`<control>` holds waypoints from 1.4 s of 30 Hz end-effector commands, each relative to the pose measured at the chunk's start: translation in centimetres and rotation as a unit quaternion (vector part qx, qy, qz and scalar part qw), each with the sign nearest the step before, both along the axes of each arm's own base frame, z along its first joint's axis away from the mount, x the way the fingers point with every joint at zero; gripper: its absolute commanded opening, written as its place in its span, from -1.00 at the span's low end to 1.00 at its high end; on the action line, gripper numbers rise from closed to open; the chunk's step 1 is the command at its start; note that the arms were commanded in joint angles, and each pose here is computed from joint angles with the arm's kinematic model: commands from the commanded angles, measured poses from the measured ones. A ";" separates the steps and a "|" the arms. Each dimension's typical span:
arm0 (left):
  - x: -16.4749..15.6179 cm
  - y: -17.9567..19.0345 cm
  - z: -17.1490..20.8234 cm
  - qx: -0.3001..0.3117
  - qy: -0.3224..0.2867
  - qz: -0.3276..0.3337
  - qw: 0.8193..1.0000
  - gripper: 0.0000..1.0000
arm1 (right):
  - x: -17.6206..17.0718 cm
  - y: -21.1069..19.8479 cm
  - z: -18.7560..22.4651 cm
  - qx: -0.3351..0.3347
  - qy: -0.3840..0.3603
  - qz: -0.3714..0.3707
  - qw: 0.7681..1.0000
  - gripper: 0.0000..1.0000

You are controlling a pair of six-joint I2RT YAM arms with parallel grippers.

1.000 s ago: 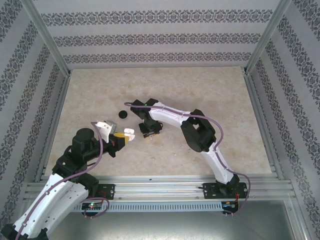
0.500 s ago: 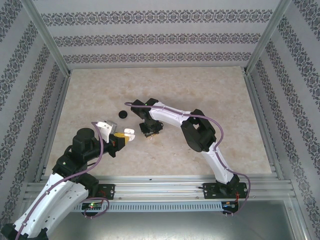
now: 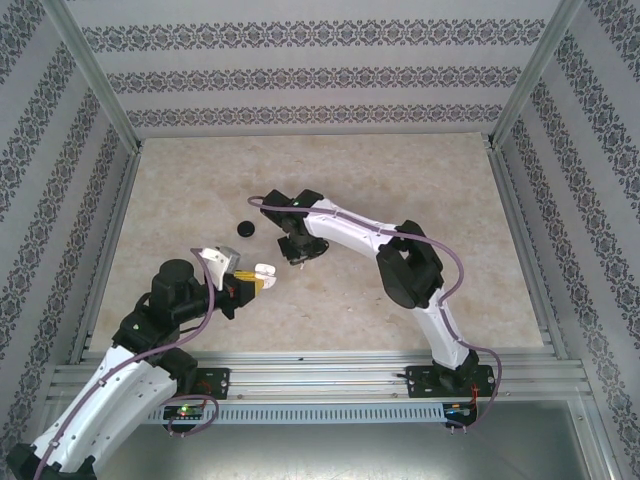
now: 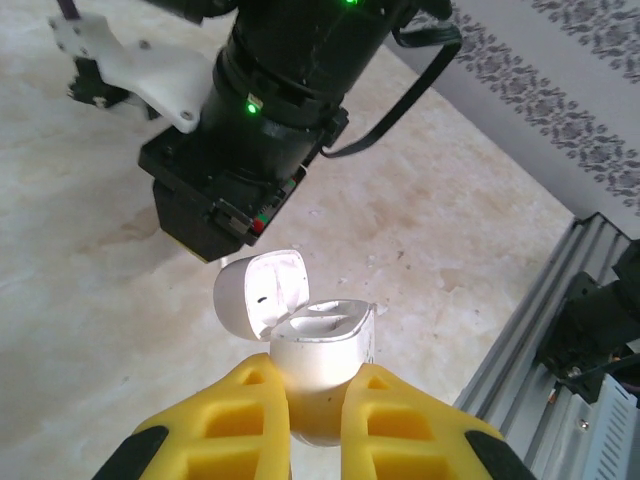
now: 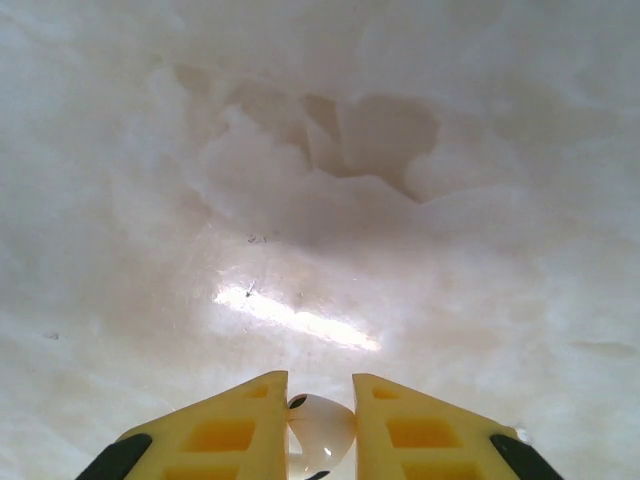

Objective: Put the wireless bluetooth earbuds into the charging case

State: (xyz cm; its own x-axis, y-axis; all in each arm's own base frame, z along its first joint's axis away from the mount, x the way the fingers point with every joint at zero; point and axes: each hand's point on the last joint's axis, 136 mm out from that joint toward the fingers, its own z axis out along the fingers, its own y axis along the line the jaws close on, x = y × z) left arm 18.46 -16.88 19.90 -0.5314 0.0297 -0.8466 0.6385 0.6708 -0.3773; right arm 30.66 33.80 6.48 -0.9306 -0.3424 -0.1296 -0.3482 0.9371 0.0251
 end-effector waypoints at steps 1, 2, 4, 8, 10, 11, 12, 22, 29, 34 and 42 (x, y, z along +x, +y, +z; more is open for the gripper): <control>-0.4 -1.1 2.4 -0.038 -0.068 -0.044 0.996 -0.94 | 0.1 -0.8 3.8 -0.003 -0.055 0.029 0.998 -0.62; -0.5 -1.3 2.5 -0.042 -0.072 -0.049 0.995 -0.94 | 0.1 -0.7 4.9 0.004 -0.070 0.037 0.997 -0.62; -0.7 -1.6 2.7 -0.051 -0.079 -0.060 0.994 -0.94 | 0.0 -0.7 6.8 0.017 -0.097 0.053 0.994 -0.65; -0.7 -2.1 3.1 -0.068 -0.087 -0.072 0.991 -0.93 | -0.5 -0.5 10.8 0.043 -0.152 0.083 0.984 -0.66; -0.5 -2.3 3.4 -0.077 -0.090 -0.077 0.990 -0.94 | -1.1 -0.4 12.6 0.053 -0.176 0.100 0.978 -0.67; -0.4 -2.5 3.5 -0.080 -0.092 -0.079 0.989 -0.93 | -1.4 -0.3 13.4 0.058 -0.188 0.110 0.974 -0.67; -0.4 -2.6 3.6 -0.083 -0.093 -0.080 0.989 -0.94 | -1.7 -0.2 14.3 0.064 -0.202 0.120 0.970 -0.67; 0.8 -3.6 5.1 -0.111 -0.107 -0.091 0.984 -0.94 | -5.2 0.6 21.1 0.132 -0.294 0.185 0.928 -0.69; 1.2 -3.6 6.5 -0.125 -0.131 -0.087 0.980 -0.94 | -7.0 1.0 23.3 0.202 -0.299 0.185 0.914 -0.69; 1.2 -3.4 7.0 -0.132 -0.137 -0.079 0.979 -0.93 | -7.9 1.3 24.4 0.238 -0.305 0.186 0.903 -0.69; 1.0 -3.2 7.7 -0.141 -0.142 -0.072 0.977 -0.94 | -9.4 2.9 24.6 0.267 -0.301 0.211 0.891 -0.70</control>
State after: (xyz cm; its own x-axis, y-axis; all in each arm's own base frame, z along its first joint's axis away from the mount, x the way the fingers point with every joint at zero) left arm 19.52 -20.31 25.87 -0.3318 -0.1255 -0.9350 0.8123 0.4660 -0.3508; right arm 22.13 35.86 30.14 -0.4610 -0.4099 -0.7871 -0.7437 0.6623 0.0907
